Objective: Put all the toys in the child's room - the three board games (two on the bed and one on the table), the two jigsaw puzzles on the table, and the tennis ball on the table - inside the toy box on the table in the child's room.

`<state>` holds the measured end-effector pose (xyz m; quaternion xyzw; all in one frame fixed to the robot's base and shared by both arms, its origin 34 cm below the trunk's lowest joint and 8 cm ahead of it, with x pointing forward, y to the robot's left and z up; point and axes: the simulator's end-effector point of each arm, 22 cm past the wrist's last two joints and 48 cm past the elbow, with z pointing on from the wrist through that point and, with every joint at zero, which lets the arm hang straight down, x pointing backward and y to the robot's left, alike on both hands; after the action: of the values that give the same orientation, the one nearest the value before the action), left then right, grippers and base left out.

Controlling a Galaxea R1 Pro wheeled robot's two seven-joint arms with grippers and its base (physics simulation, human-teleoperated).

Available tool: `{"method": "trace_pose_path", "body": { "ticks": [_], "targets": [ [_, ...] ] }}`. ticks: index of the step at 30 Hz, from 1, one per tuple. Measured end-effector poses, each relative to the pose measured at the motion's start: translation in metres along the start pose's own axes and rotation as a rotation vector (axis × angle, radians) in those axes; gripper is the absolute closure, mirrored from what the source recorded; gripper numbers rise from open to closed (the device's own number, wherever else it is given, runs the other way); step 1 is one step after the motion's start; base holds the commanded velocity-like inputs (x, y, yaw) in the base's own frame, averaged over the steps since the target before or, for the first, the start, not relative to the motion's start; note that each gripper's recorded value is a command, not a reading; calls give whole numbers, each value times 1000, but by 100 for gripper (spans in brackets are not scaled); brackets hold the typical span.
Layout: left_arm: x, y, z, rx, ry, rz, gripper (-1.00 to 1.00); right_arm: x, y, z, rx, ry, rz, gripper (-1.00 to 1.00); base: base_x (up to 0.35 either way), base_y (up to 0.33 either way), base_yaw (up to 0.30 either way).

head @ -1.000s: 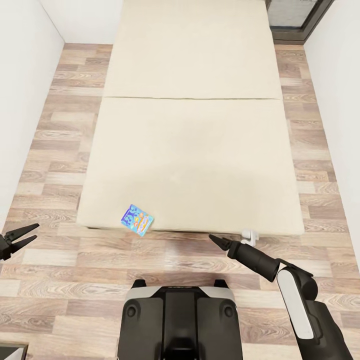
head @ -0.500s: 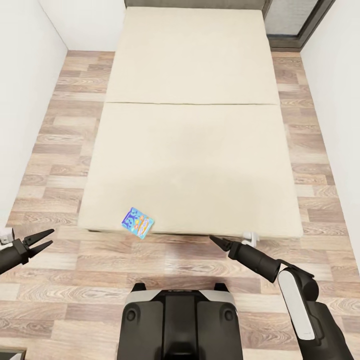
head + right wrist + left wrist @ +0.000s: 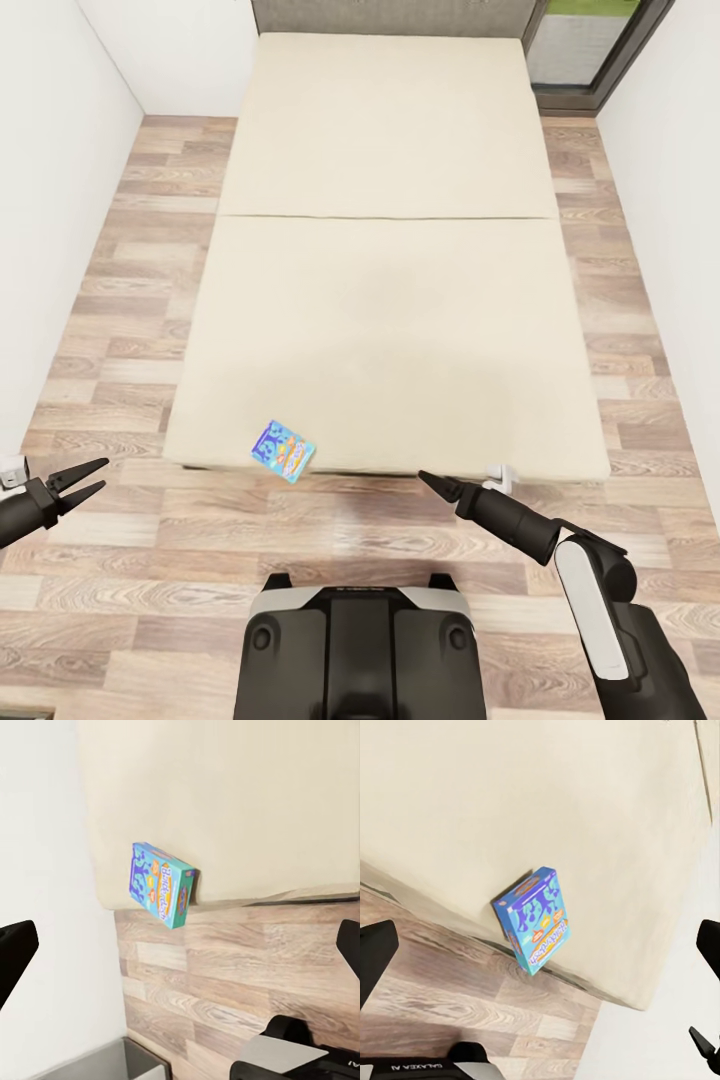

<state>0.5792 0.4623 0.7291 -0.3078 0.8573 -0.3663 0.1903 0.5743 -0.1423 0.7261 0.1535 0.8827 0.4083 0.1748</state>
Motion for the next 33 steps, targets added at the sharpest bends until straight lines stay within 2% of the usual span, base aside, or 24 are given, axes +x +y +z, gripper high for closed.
{"method": "trace_pose_path", "body": {
  "ticks": [13,33],
  "targets": [
    [-5,-11,-3,19,-12,11,-100,-6,8,-3,-4,-12,-15,-100,-98,68,0],
    [-14,-27,-10,44,-31,28,-100,-17,21,-8,-16,-33,-37,-100,-6,4,47]
  ]
}}
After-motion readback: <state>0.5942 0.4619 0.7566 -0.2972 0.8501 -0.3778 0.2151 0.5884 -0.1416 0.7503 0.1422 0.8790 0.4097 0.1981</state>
